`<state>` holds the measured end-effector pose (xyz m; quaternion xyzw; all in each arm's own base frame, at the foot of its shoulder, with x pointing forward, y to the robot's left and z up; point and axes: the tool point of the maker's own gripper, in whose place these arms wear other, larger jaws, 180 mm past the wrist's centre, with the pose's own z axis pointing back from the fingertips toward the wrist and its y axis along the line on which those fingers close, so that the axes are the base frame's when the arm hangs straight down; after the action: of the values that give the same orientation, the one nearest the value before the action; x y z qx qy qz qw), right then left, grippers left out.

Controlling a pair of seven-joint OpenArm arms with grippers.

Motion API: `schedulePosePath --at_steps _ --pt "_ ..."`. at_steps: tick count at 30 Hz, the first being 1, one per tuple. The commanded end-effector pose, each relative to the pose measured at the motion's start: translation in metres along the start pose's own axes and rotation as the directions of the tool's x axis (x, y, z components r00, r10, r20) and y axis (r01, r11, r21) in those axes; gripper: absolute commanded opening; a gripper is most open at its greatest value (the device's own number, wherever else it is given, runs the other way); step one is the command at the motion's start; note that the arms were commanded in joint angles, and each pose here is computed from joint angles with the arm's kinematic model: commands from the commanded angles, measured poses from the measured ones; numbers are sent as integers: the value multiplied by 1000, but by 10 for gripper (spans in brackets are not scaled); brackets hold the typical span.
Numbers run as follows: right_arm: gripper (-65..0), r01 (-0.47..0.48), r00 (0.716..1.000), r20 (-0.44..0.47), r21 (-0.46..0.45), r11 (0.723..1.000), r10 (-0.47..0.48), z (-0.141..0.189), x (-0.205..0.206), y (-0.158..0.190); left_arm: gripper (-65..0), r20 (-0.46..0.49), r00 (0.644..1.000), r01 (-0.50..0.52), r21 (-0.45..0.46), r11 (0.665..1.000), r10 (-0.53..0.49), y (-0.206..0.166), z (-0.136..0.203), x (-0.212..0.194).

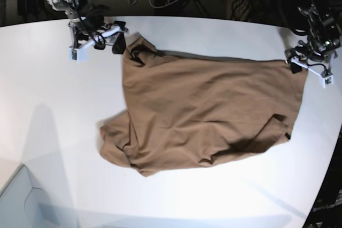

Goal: Layout the t-shirt on the table in an organized manner, then fold the t-shirt properly
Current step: 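Lift the held t-shirt edge with both grippers and pull it taut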

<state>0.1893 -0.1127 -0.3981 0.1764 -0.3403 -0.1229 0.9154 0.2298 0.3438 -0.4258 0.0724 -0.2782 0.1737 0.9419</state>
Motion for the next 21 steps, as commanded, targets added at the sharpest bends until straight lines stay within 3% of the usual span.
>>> schedulePosePath --at_steps 1,4,6,8,10,21 --pt "-259 -2 1000 30 16 1000 1 2 8 4 -124 20 1000 14 7 1000 -14 4 1 7" --pt "-259 -1 1000 31 15 1000 1 3 8 3 -155 22 1000 8 6 1000 -9 5 -3 5" --pt "-259 1 1000 25 11 1000 -1 4 5 2 -263 28 1000 9 7 1000 -9 5 -3 6" --pt "-259 1 1000 16 10 1000 -1 4 2 2 -412 32 999 8 9 1000 -8 6 -3 8" --pt "-259 0 1000 13 16 1000 0 4 0 4 -498 47 999 3 1 1000 -4 3 -3 16" --pt "-258 -23 998 -54 131 991 30 -1 -25 48 -502 55 998 1 -5 1000 -1 -1 -2 19"
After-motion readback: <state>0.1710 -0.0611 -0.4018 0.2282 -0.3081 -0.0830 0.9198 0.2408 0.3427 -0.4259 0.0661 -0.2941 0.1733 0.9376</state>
